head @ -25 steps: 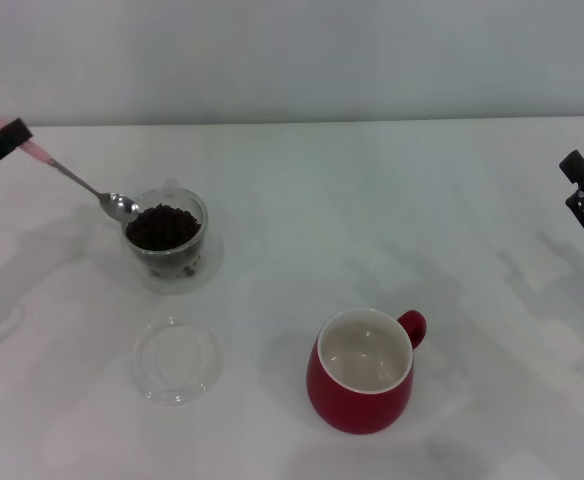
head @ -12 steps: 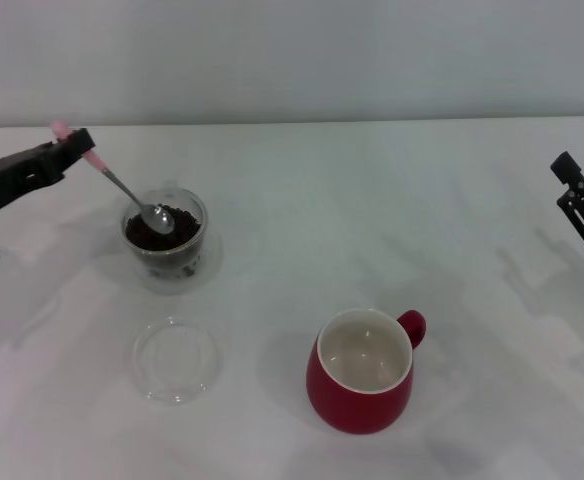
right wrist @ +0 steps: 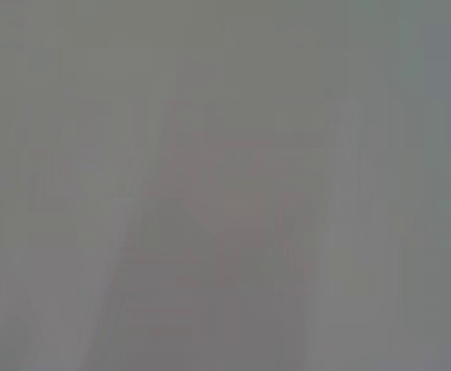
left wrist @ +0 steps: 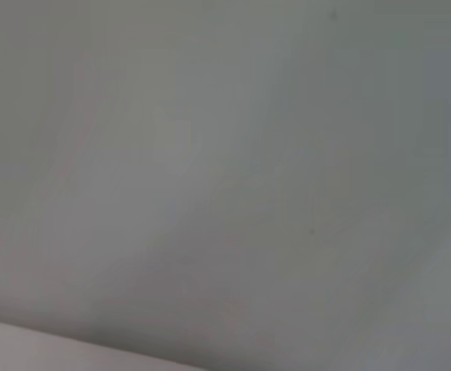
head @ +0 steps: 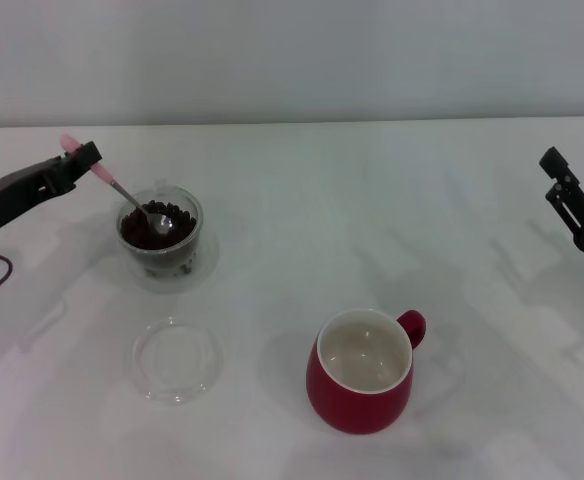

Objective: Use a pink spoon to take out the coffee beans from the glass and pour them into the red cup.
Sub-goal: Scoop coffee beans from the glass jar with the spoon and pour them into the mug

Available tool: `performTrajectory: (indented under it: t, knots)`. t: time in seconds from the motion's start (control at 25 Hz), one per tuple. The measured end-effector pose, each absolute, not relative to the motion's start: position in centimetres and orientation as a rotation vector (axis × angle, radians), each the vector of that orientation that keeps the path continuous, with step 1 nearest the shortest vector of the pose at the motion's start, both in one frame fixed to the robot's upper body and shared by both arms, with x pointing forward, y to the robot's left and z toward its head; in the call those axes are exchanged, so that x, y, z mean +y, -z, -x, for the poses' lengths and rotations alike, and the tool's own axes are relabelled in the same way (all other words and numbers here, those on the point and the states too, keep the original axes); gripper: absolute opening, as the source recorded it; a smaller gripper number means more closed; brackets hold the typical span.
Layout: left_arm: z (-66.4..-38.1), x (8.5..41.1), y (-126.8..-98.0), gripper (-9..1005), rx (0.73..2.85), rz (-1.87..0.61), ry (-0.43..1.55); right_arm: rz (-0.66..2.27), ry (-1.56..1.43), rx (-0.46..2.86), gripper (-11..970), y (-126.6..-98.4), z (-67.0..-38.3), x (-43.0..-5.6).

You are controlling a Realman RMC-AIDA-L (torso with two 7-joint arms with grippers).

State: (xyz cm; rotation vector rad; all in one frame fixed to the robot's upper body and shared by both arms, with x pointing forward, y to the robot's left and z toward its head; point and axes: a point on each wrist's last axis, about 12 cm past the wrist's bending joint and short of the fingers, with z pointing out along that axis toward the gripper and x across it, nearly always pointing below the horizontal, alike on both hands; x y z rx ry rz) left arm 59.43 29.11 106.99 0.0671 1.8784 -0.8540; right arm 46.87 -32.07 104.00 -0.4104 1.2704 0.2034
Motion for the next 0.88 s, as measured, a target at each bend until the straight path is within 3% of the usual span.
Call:
performTrajectory:
  t: [0.88]
  knots:
    - [-58.7,29.5,-105.5,129,1.872,0.188,0.934,0.392,-0.206,1.28,595,-104.4,-48.2,-31.7]
